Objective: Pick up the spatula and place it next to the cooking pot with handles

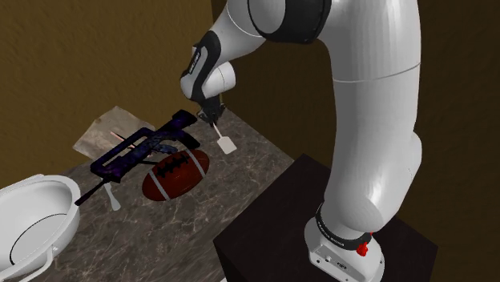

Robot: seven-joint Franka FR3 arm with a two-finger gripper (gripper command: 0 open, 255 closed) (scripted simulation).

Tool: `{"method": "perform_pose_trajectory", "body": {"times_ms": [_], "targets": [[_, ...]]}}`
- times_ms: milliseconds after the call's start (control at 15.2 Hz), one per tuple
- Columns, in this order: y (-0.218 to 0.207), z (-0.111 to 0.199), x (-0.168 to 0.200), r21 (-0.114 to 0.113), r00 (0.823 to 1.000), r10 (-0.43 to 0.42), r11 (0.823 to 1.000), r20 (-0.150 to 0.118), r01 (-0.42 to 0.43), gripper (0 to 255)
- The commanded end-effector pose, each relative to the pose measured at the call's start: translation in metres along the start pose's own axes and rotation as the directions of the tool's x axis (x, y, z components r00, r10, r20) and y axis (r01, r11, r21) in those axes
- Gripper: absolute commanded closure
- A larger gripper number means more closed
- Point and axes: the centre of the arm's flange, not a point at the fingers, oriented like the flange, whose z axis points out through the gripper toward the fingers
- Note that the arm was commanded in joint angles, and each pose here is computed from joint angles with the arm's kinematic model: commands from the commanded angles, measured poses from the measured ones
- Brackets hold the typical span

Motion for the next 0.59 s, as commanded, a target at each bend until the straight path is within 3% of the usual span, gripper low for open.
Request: {"method": "perform_pose_trajectory", "body": {"times_ms": [0, 528], "targets": [[0.000, -0.011, 0.001, 0.000, 1.000, 0.000, 1.000, 0.000, 0.000, 255], [0.000, -0.053, 0.004, 0.000, 1.000, 0.000, 1.000, 0.000, 0.000, 255]]}}
